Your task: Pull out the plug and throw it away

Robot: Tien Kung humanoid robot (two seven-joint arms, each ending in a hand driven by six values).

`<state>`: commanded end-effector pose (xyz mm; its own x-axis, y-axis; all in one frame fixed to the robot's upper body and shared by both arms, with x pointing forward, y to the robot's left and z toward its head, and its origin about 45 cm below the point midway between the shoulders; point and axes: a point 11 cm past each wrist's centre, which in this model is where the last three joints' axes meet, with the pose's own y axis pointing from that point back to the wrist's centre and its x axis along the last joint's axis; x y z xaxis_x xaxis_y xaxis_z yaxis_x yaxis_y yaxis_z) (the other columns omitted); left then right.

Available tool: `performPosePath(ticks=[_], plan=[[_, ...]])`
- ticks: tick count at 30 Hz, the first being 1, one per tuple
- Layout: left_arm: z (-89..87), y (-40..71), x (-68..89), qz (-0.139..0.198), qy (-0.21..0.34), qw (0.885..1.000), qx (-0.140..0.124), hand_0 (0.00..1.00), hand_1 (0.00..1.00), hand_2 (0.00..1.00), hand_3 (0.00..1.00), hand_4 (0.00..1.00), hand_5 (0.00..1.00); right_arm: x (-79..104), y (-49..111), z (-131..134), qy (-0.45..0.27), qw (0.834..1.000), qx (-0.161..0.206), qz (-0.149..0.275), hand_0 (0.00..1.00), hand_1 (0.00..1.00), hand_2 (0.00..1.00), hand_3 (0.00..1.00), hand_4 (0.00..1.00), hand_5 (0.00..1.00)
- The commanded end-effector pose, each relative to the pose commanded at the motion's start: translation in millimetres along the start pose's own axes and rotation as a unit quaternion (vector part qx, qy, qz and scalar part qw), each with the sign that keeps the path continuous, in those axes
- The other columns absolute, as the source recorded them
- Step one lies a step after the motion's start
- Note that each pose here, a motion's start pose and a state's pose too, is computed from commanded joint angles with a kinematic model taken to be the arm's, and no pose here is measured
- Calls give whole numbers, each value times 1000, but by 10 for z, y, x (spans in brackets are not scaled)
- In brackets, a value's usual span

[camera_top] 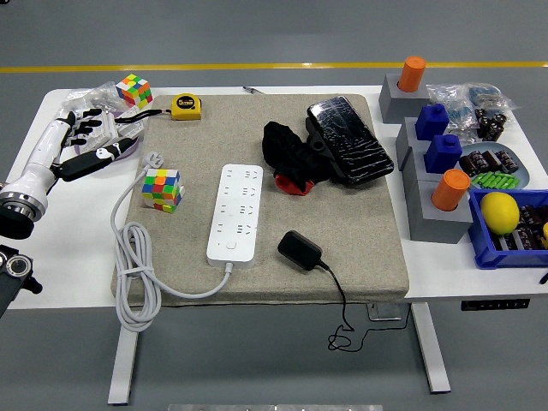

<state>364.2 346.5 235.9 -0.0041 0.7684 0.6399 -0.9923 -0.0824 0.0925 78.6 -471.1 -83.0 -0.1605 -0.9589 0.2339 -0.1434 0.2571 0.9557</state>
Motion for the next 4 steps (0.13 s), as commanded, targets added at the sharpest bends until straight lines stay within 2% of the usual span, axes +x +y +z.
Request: performPosePath(ticks=[4], plan=[[19,-5,-6,0,2,1000,-2,755,836,828,868,948,523,-4,0,-5,-1,1000,1,-1,678,716,735,700,998,493]])
